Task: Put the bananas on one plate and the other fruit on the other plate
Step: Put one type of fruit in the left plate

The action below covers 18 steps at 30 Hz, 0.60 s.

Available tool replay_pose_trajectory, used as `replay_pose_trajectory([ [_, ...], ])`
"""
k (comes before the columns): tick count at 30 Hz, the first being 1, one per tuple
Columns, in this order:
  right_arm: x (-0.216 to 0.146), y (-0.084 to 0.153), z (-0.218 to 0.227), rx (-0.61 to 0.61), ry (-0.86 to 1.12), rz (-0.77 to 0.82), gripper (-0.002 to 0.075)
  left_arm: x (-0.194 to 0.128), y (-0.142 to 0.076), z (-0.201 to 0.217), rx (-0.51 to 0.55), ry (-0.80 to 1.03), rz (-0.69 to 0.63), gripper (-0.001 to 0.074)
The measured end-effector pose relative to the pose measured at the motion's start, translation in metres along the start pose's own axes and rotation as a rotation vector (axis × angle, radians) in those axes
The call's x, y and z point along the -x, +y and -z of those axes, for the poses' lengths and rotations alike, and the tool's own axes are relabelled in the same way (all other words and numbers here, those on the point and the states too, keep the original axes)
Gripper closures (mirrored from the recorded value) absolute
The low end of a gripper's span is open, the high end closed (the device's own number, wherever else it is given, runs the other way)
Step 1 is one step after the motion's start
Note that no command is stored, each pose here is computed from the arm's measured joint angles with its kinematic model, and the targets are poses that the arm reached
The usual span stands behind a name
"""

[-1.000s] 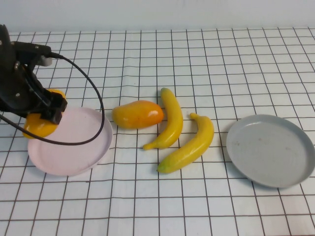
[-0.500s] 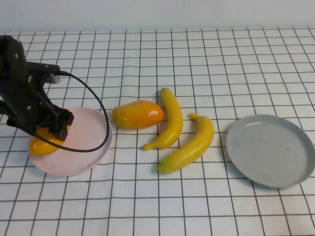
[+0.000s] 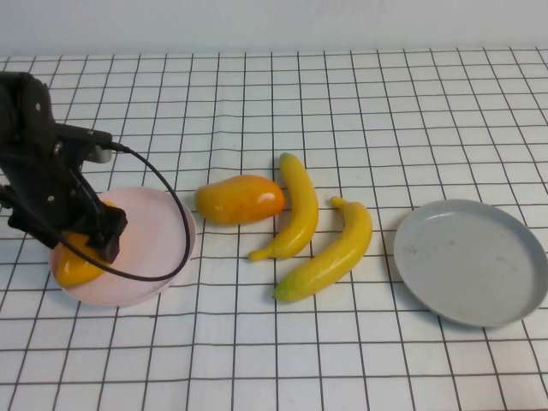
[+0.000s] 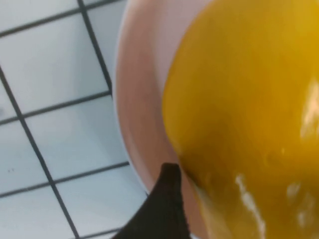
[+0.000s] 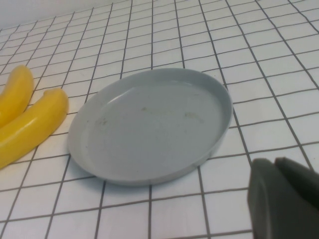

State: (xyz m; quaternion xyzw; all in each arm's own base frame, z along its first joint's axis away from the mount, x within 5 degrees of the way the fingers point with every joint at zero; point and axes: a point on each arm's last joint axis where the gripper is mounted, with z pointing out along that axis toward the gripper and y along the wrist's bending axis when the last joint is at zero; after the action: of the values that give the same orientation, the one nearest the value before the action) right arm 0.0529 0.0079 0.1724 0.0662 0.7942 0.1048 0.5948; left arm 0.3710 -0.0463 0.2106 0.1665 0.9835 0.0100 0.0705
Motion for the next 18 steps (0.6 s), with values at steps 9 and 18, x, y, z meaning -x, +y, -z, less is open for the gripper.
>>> replay_pose_trajectory([
  [9,0.0,0.0,0.0,0.0,0.0,0.0,0.0742,0.025,-0.013,0.046,-0.069,-0.07,-0.132,0.0066],
  [18,0.0,0.0,0.0,0.0,0.0,0.0,0.0742,0.063,-0.087,0.081,-0.023,-0.341,-0.807,0.0066],
])
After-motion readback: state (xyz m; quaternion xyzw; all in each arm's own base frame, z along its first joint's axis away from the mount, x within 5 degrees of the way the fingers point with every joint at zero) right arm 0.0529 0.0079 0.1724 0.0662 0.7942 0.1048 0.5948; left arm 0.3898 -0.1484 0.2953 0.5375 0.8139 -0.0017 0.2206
